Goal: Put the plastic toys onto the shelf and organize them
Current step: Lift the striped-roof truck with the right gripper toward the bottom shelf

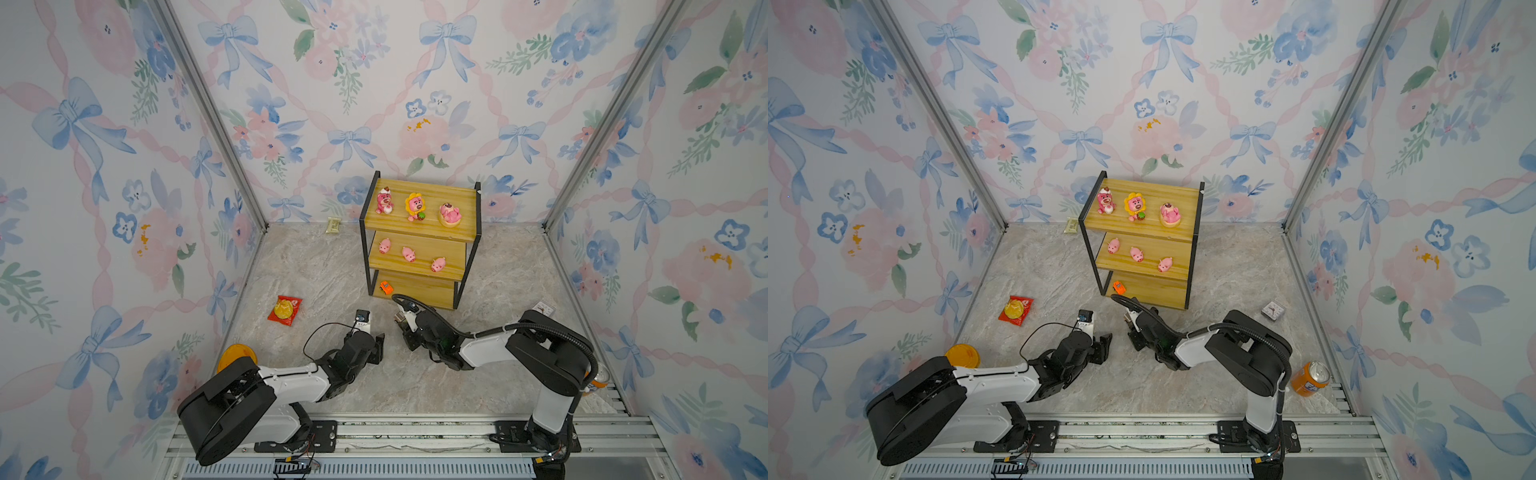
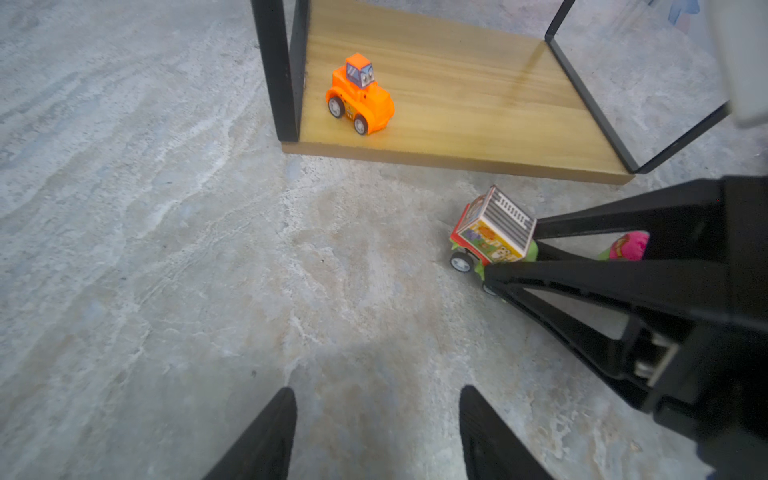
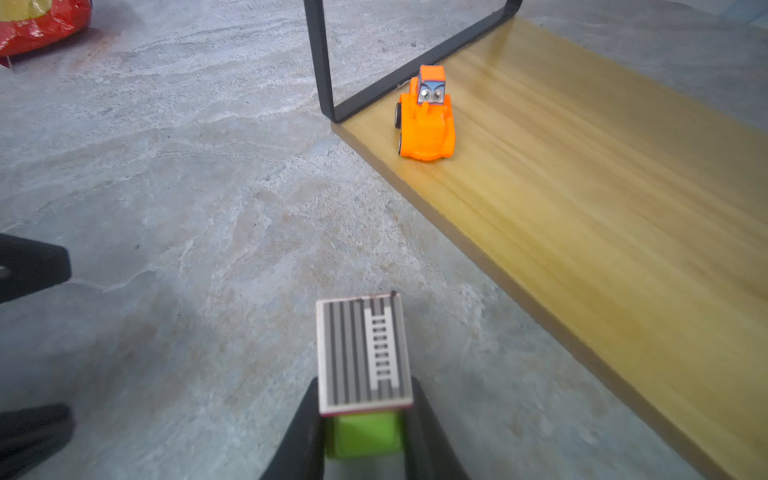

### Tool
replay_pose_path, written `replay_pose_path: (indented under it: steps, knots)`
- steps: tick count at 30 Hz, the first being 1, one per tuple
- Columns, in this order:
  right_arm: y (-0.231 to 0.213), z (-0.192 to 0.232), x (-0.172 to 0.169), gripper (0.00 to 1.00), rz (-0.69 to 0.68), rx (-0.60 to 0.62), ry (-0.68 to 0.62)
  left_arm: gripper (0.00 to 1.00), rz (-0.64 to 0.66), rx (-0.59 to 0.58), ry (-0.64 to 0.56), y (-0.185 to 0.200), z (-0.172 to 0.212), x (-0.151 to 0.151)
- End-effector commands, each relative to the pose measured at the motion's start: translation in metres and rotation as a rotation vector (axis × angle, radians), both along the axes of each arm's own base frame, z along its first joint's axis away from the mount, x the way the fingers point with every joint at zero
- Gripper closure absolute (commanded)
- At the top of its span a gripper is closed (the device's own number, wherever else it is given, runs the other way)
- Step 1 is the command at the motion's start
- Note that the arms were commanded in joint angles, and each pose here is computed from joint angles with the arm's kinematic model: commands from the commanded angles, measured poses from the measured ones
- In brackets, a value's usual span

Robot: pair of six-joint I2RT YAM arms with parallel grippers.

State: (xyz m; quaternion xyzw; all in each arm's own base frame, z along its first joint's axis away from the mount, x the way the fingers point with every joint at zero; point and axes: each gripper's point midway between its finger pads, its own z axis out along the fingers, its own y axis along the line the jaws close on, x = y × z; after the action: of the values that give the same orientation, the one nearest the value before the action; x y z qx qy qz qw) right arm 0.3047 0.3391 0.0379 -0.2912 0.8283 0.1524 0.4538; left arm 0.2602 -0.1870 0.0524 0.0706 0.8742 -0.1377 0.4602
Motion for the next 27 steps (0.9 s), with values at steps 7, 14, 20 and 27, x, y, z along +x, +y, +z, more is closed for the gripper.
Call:
replay_pose_path:
  steps: [7,14,20,27]
  knots:
    - [0.005,0.002,0.008,0.71,-0.057,0.011,-0.017,0.37,0.011,0.032,0.003,0.01,-0.006,-0.002]
    - [0.0,-0.007,0.005,0.58,-0.071,0.001,-0.002,0.36,0.015,0.03,0.001,0.011,-0.005,-0.003]
    - [-0.004,-0.01,0.002,0.53,-0.064,0.005,-0.009,0.37,0.016,0.028,0.002,0.012,-0.006,-0.003]
    - [-0.006,-0.017,-0.003,0.56,0.004,0.024,-0.004,0.37,0.018,0.031,0.01,0.012,-0.008,-0.003]
